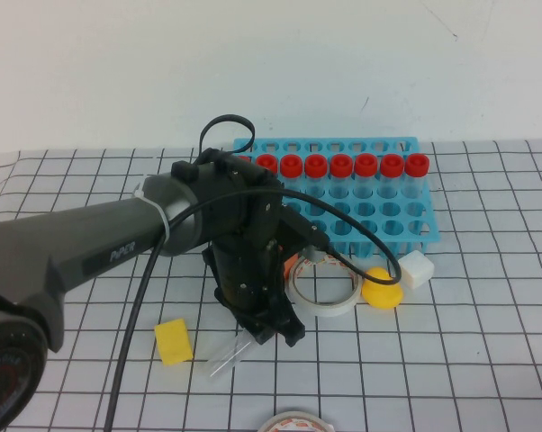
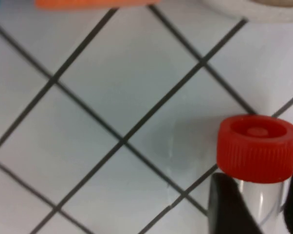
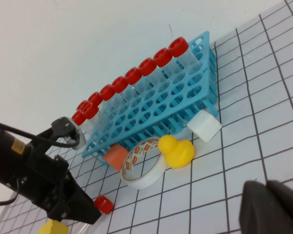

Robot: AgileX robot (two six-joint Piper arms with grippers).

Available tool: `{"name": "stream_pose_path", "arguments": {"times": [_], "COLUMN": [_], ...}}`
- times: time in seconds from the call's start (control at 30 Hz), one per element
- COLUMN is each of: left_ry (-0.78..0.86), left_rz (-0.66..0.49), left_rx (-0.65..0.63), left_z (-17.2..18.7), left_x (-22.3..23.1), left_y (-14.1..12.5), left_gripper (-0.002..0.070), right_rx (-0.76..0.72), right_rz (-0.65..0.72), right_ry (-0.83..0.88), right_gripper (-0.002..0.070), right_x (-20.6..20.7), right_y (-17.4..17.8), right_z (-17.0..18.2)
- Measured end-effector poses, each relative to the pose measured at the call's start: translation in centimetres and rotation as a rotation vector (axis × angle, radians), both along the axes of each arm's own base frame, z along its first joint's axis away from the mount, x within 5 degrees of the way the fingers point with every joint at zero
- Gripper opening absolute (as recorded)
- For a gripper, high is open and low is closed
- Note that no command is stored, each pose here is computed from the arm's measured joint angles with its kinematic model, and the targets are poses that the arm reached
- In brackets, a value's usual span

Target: Place the test tubes

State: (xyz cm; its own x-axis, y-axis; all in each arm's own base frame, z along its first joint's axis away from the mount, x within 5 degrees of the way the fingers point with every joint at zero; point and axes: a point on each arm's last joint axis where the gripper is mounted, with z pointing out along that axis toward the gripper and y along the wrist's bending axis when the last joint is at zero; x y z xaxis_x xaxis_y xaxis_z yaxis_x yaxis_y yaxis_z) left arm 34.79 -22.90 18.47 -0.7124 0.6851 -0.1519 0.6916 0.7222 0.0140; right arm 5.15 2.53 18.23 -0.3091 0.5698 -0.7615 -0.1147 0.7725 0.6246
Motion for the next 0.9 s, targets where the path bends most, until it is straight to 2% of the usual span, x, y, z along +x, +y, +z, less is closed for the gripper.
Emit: {"name": "stream_pose_path", "arguments": {"times": [0.07, 0.23, 0.3, 0.53, 0.77, 0.9], "left_ry": [0.003, 0.009, 0.024, 0.103, 0.079, 0.09], "left_rz": [-0.036, -0.092, -0.105, -0.177, -0.206, -0.182], "left_rx": [-0.011, -0.033, -0.023, 0.027, 0.045, 0.026], "left_z": [0.0, 0.0, 0.0, 0.4, 3.1, 3.9], "left_x": [-0.1, -0.2, -0.4, -1.3, -2.0, -2.6], "left_y": [-0.1, -0.4, -0.4, 0.2, 1.0, 2.0], "left_gripper": [0.0281, 0.0498, 0.0531, 0.051, 0.0479, 0.0473], "right_rx": [0.0, -0.002, -0.002, -0.003, -0.007, -0.014], "right_rz": [0.0, 0.0, 0.0, 0.001, 0.001, 0.002], "right_ry": [0.0, -0.001, -0.001, -0.001, -0.002, -0.004], "right_gripper": [-0.0001, -0.0001, -0.0001, -0.0001, -0.0001, -0.0001], "right_x": [0.0, 0.0, 0.0, 0.0, 0.0, 0.0], "right_y": [0.0, 0.0, 0.0, 0.0, 0.0, 0.0], "right_z": [0.0, 0.0, 0.0, 0.0, 0.0, 0.0]}}
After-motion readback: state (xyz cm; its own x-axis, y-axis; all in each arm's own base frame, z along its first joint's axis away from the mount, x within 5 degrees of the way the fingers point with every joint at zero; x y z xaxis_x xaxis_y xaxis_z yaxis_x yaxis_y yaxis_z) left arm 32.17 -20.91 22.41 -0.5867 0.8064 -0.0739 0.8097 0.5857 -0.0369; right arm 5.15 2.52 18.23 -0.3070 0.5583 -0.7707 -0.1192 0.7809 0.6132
